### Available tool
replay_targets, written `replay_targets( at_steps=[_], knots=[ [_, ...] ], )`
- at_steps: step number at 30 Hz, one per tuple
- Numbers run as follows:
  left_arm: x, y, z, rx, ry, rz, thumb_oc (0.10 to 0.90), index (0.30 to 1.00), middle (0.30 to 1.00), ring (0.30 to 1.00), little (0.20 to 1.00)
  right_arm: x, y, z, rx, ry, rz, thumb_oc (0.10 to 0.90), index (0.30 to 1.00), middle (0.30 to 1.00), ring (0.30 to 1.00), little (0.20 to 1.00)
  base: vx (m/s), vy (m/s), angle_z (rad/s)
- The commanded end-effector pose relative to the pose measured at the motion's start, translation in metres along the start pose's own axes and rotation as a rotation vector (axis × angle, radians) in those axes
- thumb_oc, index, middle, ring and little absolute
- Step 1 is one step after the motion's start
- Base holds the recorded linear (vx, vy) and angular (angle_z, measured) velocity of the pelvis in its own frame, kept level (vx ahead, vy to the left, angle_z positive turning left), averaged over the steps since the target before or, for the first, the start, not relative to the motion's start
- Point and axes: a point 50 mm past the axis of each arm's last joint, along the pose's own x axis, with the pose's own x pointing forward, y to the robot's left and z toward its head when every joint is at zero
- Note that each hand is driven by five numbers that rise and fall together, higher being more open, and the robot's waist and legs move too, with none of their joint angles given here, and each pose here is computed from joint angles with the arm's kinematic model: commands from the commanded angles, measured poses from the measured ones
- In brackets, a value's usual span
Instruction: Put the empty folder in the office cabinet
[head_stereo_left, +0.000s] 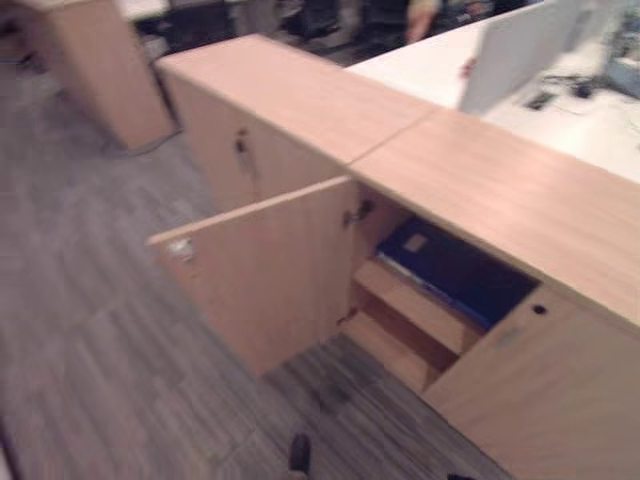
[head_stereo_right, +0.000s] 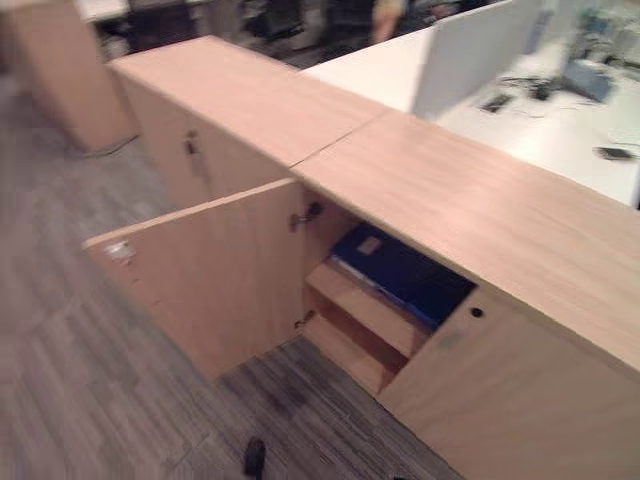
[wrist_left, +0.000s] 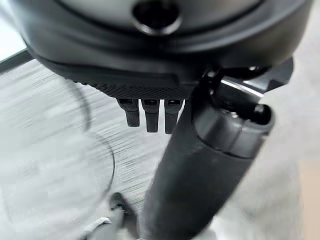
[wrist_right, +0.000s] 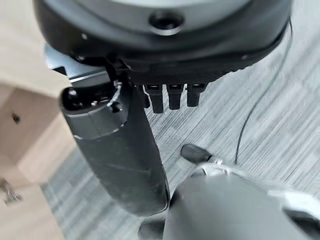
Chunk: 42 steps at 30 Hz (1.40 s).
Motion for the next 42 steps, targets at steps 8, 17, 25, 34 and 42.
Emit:
replay_targets(
  at_steps=[8, 17, 25, 34, 42],
  knots=[
    [-0.170, -0.050, 0.242, 0.296, -1.279, -0.235, 0.800, 0.900, 0.900, 0.900, 0.900, -0.005, -0.025, -0.024, 0.030, 0.102, -0.039, 0.800, 0.900, 0.900, 0.900, 0.900, 0.02, 0.152, 0.36],
    [-0.122, 0.030, 0.278, 0.198, -1.072, 0.174, 0.800, 0.900, 0.900, 0.900, 0.900, -0.004, -0.011, -0.019, -0.047, 0.055, 0.066, 0.800, 0.900, 0.900, 0.900, 0.900, 0.00, 0.095, -0.19],
    [-0.161, -0.017, 0.303, 0.364, -1.254, 0.061, 0.800, 0.900, 0.900, 0.900, 0.900, -0.004, -0.009, -0.017, -0.045, 0.031, 0.023, 0.800, 0.900, 0.900, 0.900, 0.900, 0.00, -0.007, -0.19],
    [-0.161, -0.020, 0.307, 0.395, -1.242, 0.053, 0.800, 0.900, 0.900, 0.900, 0.900, -0.005, -0.013, -0.021, -0.040, 0.048, 0.015, 0.800, 0.900, 0.900, 0.900, 0.900, 0.01, -0.013, -0.05],
    [-0.156, -0.016, 0.305, 0.439, -1.211, 0.080, 0.800, 0.900, 0.900, 0.900, 0.900, -0.005, -0.010, -0.026, -0.036, 0.058, 0.027, 0.800, 0.900, 0.900, 0.900, 0.900, 0.01, -0.008, -0.06]
  ],
)
